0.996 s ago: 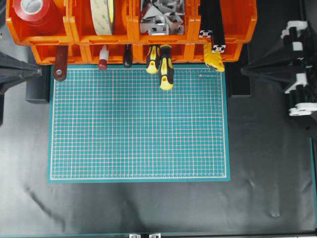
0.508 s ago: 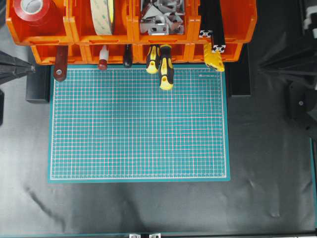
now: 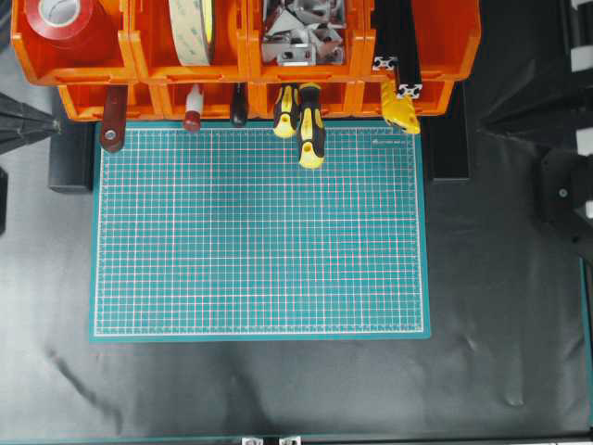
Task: Pick frame from container rack with right arm.
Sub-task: 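Move the right gripper toward the black extrusion bars in the orange rack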
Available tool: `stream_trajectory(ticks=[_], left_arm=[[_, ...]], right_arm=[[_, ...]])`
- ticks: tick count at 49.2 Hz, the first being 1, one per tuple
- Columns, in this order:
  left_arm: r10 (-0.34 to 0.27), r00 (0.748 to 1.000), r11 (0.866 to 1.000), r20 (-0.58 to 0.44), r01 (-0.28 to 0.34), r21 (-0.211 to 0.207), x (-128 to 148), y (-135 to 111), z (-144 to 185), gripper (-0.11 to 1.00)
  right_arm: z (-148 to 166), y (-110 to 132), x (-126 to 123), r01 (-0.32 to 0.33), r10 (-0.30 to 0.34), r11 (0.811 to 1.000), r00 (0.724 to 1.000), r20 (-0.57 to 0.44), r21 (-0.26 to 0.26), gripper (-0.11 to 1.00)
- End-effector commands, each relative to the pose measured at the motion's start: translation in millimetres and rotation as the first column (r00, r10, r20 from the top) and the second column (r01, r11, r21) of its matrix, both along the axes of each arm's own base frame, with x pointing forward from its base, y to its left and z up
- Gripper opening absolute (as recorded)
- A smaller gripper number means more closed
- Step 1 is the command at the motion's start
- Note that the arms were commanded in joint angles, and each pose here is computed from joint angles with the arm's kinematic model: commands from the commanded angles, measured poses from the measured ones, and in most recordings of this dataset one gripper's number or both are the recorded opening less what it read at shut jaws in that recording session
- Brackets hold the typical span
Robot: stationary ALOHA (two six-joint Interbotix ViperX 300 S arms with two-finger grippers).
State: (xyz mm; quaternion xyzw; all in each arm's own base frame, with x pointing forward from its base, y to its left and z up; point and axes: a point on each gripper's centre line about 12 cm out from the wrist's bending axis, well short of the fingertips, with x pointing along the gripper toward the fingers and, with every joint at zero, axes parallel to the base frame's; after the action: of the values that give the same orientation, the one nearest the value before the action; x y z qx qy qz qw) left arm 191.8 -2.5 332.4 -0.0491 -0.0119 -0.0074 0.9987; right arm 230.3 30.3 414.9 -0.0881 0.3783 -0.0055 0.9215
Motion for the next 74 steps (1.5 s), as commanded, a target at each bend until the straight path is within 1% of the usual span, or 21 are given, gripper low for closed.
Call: stream_trajectory(ticks=[1, 6, 9, 14, 19, 23, 30, 35, 37, 38, 41, 43, 47, 51, 54, 57, 60, 65, 70, 72, 74], left_arm=[[-0.013, 0.999, 1.000, 0.035, 0.013, -0.003, -1, -2, 13, 0.00], [-0.023, 0.999, 1.000, 0.029, 0.023, -0.005, -1, -4, 13, 0.00], [-0.024, 0.999, 1.000, 0.024, 0.025, -0.006, -1, -5, 12, 0.00], [-0.024, 1.000, 1.000, 0.020, 0.025, -0.006, -1, -5, 11, 0.00], [-0.024, 1.000, 1.000, 0.018, 0.025, -0.006, -1, -5, 10, 0.00], [-0.024, 1.000, 1.000, 0.017, 0.025, -0.006, 0, -5, 10, 0.00], [-0.020, 1.000, 1.000, 0.018, 0.020, -0.006, -1, -4, 10, 0.00], [-0.020, 1.000, 1.000, 0.017, 0.020, -0.006, 0, -4, 10, 0.00], [-0.020, 1.000, 1.000, 0.017, 0.020, -0.006, 0, -4, 10, 0.00], [-0.021, 1.000, 1.000, 0.017, 0.021, -0.006, 0, -4, 10, 0.00], [-0.026, 1.000, 1.000, 0.012, 0.026, -0.006, 0, -5, 9, 0.00], [-0.029, 1.000, 1.000, 0.008, 0.029, -0.006, 1, -6, 7, 0.00], [-0.038, 0.999, 0.999, -0.006, 0.038, -0.006, 3, -7, 4, 0.00], [-0.043, 0.999, 0.999, -0.017, 0.043, -0.004, 5, -8, 2, 0.00], [-0.041, 0.999, 0.999, -0.020, 0.041, -0.006, 6, -8, 1, 0.00], [-0.041, 0.999, 0.999, -0.020, 0.041, -0.004, 6, -8, 1, 0.00], [-0.040, 0.999, 0.999, -0.018, 0.040, -0.001, 5, -8, 1, 0.00], [-0.037, 0.999, 0.999, -0.012, 0.037, -0.001, 4, -7, 2, 0.00], [-0.038, 0.999, 0.999, -0.011, 0.038, -0.004, 4, -8, 3, 0.00], [-0.038, 0.999, 0.999, -0.008, 0.038, -0.005, 4, -8, 4, 0.00], [-0.038, 0.999, 0.999, -0.008, 0.038, -0.005, 4, -8, 4, 0.00]], right_arm=[[9, 5, 3, -0.015, 0.015, 0.998, 1.000, 0.014, -0.066, 0.00], [2, 11, 14, -0.003, 0.002, 0.993, 1.000, -0.004, -0.118, 0.00], [-3, 19, 28, 0.004, -0.008, 0.985, 1.000, -0.025, -0.174, 0.00], [-13, 26, 45, 0.033, -0.064, 0.955, 0.993, -0.099, -0.293, 0.00], [-27, 25, 48, 0.067, -0.164, 0.916, 0.962, -0.217, -0.395, 0.00], [-30, 29, 50, 0.073, -0.201, 0.897, 0.946, -0.256, -0.436, 0.00], [-35, 40, 55, 0.042, -0.187, 0.876, 0.948, -0.258, -0.480, 0.00], [-37, 44, 58, 0.032, -0.196, 0.836, 0.950, -0.244, -0.548, 0.00], [-39, 43, 60, 0.030, -0.206, 0.812, 0.949, -0.238, -0.584, 0.00], [-40, 43, 61, 0.028, -0.213, 0.793, 0.948, -0.235, -0.608, 0.00], [-42, 43, 63, 0.018, -0.223, 0.762, 0.946, -0.236, -0.647, 0.01], [-42, 43, 63, 0.011, -0.224, 0.745, 0.946, -0.236, -0.666, 0.04], [-42, 42, 63, -0.015, -0.213, 0.729, 0.945, -0.247, -0.685, 0.17], [-46, 41, 64, -0.025, -0.219, 0.719, 0.940, -0.260, -0.695, 0.38], [-53, 40, 63, -0.031, -0.236, 0.702, 0.932, -0.274, -0.711, 0.56], [-60, 37, 62, -0.038, -0.256, 0.671, 0.925, -0.279, -0.740, 0.72], [-68, 36, 62, -0.050, -0.268, 0.639, 0.921, -0.283, -0.768, 0.83], [-78, 32, 62, -0.041, -0.288, 0.605, 0.920, -0.266, -0.795, 0.82], [-82, 23, 64, 0.001, -0.324, 0.567, 0.920, -0.222, -0.824, 0.81], [-83, 19, 66, 0.019, -0.332, 0.558, 0.922, -0.201, -0.830, 0.81], [-84, 13, 68, 0.038, -0.338, 0.555, 0.923, -0.183, -0.831, 0.81]])
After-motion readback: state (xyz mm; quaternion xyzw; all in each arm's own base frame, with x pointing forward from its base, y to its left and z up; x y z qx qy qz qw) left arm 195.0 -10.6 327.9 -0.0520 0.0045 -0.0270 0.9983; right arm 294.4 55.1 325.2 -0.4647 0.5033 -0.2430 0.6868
